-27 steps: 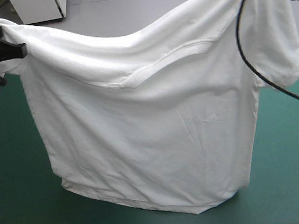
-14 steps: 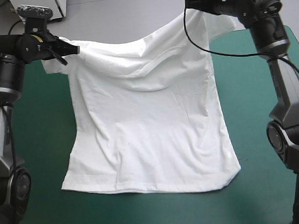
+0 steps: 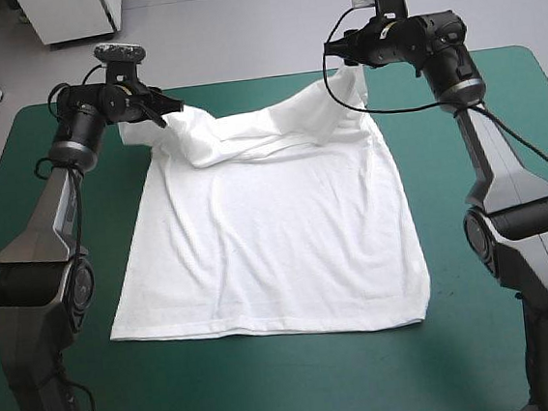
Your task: Fold the cloth
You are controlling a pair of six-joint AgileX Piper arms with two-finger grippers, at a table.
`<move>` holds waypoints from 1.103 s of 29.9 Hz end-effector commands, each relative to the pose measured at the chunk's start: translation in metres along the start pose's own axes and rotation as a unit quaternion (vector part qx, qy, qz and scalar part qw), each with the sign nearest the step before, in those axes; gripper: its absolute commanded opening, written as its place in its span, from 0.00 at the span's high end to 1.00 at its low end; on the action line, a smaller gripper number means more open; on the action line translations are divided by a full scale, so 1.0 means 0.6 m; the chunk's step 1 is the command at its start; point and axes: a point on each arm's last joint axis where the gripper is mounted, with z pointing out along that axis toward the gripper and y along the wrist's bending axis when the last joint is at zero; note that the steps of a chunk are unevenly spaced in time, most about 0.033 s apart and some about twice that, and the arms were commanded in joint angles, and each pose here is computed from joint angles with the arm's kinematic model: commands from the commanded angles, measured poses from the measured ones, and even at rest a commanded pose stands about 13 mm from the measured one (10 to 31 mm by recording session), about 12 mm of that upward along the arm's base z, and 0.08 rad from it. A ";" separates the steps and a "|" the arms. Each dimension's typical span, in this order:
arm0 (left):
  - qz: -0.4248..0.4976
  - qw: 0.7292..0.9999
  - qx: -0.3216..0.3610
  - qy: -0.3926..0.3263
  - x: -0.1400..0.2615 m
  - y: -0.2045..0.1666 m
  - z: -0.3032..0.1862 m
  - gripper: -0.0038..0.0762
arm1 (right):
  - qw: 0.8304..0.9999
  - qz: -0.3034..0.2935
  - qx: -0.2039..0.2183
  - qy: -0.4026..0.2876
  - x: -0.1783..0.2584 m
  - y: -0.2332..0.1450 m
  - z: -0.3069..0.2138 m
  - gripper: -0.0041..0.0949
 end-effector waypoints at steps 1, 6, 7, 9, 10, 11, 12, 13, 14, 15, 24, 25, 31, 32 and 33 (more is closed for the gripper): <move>-0.001 0.997 -0.005 -0.082 -0.049 0.000 -0.065 0.22 | 0.998 0.001 -0.008 -0.066 -0.053 0.020 -0.098 0.01; 0.035 0.998 -0.042 -0.030 -0.058 0.011 -0.123 0.20 | 0.999 -0.013 0.013 -0.026 -0.056 0.026 -0.173 0.06; 0.037 0.998 -0.048 -0.007 -0.057 0.014 -0.142 0.20 | 1.000 -0.016 0.018 -0.006 -0.053 0.028 -0.190 0.08; 0.037 0.997 -0.048 0.043 -0.050 0.014 -0.176 0.20 | 0.999 -0.027 0.032 0.022 -0.047 0.028 -0.217 0.13; 0.036 0.996 -0.048 0.065 -0.045 0.015 -0.191 0.20 | 0.999 -0.026 0.034 0.020 -0.047 0.029 -0.230 0.16; 0.034 0.994 -0.047 0.087 -0.040 0.015 -0.207 0.20 | 0.999 -0.024 0.031 0.020 -0.046 0.033 -0.242 0.19; 0.032 0.993 -0.046 0.108 -0.034 0.014 -0.220 0.20 | 0.999 -0.023 0.027 0.020 -0.045 0.035 -0.253 0.21; 0.028 0.993 -0.040 0.111 -0.032 0.012 -0.228 0.20 | 0.999 -0.021 0.025 0.024 -0.040 0.037 -0.265 0.23; 0.023 0.993 -0.039 0.108 -0.031 0.010 -0.240 0.20 | 0.999 -0.020 0.025 0.028 -0.036 0.038 -0.273 0.24; 0.023 0.992 -0.037 0.115 -0.024 0.009 -0.243 0.20 | 0.999 -0.020 0.027 0.033 -0.030 0.038 -0.285 0.25; 0.012 0.975 -0.026 0.222 0.124 -0.002 -0.317 0.20 | 0.983 -0.011 0.051 0.176 0.134 0.017 -0.342 0.27; 0.011 0.970 -0.024 0.240 0.151 -0.003 -0.321 0.20 | 0.979 -0.009 0.052 0.196 0.159 0.013 -0.344 0.27; -0.005 0.941 0.003 0.338 0.270 -0.022 -0.310 0.20 | 0.968 -0.010 0.051 0.246 0.249 0.005 -0.377 0.27; -0.005 0.936 0.005 0.352 0.285 -0.024 -0.305 0.20 | 0.967 -0.010 0.053 0.248 0.257 0.004 -0.382 0.27; -0.006 0.931 0.008 0.366 0.304 -0.026 -0.299 0.20 | 0.966 -0.011 0.055 0.251 0.265 0.002 -0.387 0.27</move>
